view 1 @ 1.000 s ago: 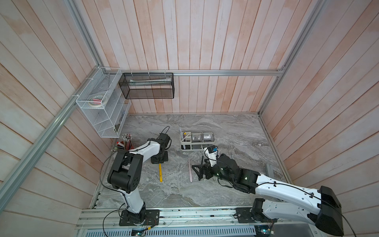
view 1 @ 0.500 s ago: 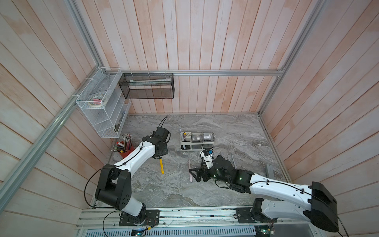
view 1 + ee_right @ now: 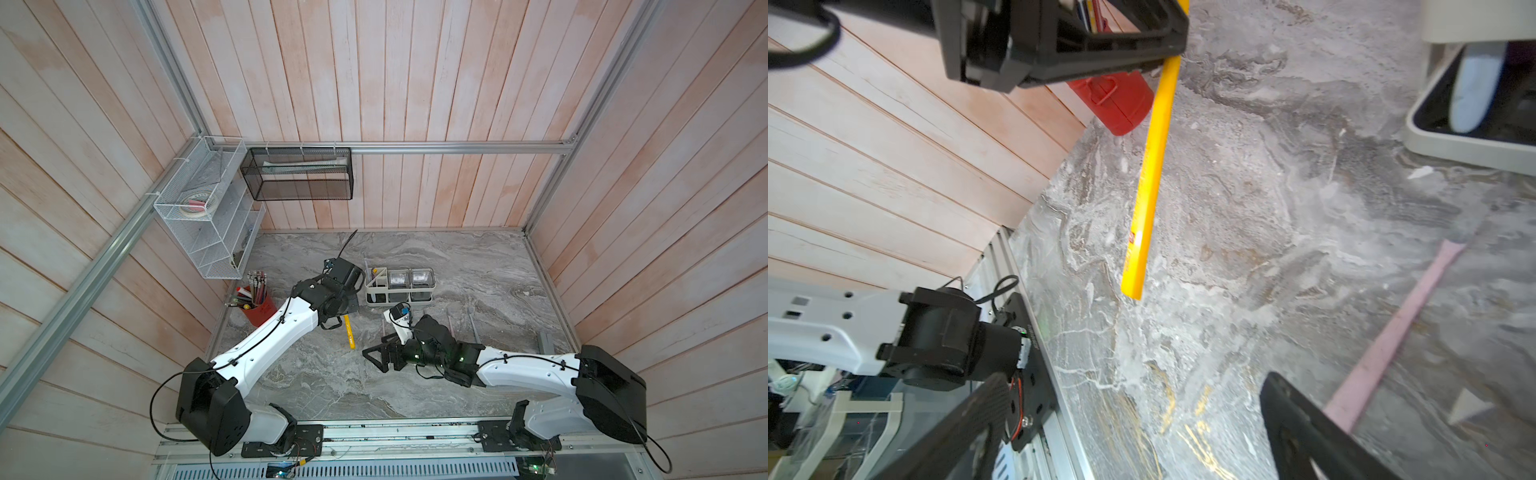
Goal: Place the toothbrush into the toothbrush holder
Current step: Pick up the toothbrush from the center of the board.
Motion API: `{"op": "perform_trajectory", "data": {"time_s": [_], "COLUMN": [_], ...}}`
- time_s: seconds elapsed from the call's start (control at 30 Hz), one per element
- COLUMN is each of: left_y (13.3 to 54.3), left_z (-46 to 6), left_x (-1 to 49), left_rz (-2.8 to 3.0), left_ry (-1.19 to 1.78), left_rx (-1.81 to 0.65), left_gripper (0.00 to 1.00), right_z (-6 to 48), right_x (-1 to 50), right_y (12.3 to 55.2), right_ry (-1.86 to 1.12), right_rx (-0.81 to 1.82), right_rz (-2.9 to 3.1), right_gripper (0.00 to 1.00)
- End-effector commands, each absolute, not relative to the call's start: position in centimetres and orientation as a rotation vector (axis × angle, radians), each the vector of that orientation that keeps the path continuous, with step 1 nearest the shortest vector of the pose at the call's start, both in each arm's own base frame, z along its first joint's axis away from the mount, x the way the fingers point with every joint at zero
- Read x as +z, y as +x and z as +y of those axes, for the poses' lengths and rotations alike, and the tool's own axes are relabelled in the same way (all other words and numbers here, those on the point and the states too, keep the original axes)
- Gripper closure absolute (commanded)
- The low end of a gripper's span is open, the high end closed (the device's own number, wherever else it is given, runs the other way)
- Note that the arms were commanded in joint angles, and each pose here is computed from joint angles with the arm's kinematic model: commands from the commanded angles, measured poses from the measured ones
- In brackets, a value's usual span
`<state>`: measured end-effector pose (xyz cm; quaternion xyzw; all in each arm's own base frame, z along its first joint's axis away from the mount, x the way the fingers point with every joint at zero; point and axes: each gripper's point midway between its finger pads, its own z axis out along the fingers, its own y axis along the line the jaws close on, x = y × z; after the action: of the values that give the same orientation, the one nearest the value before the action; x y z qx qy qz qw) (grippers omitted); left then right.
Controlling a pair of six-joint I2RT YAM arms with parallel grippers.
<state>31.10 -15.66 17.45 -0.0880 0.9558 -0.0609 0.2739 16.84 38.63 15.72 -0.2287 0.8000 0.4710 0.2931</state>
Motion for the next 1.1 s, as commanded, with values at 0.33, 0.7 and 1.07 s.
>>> {"op": "perform_trajectory", "data": {"time_s": [0.33,0.7,1.07], "left_y": [29.3,28.3,27.7], "left_z": [-18.4,-20.8,-22.0], "left_x": [19.3,19.5,19.4], "left_rz": [2.523,2.538,2.559], "left_ry": [-0.302,-0.24,-0.179], "left_rx": [-0.367,-0.459,-0.491], "left_gripper": [1.0,1.0,1.0], "right_z": [40.8,41.5,41.0], "right_x": [17.9,17.3,16.8], "right_y": [17.4,17.9,18.3], "right_ry": [-0.572,-0.576,-0.567], "right_rx": [1.51,1.516,1.511], "right_rz": [2.034,2.045,2.062], "right_gripper": [0.12,0.25,0.5]}}
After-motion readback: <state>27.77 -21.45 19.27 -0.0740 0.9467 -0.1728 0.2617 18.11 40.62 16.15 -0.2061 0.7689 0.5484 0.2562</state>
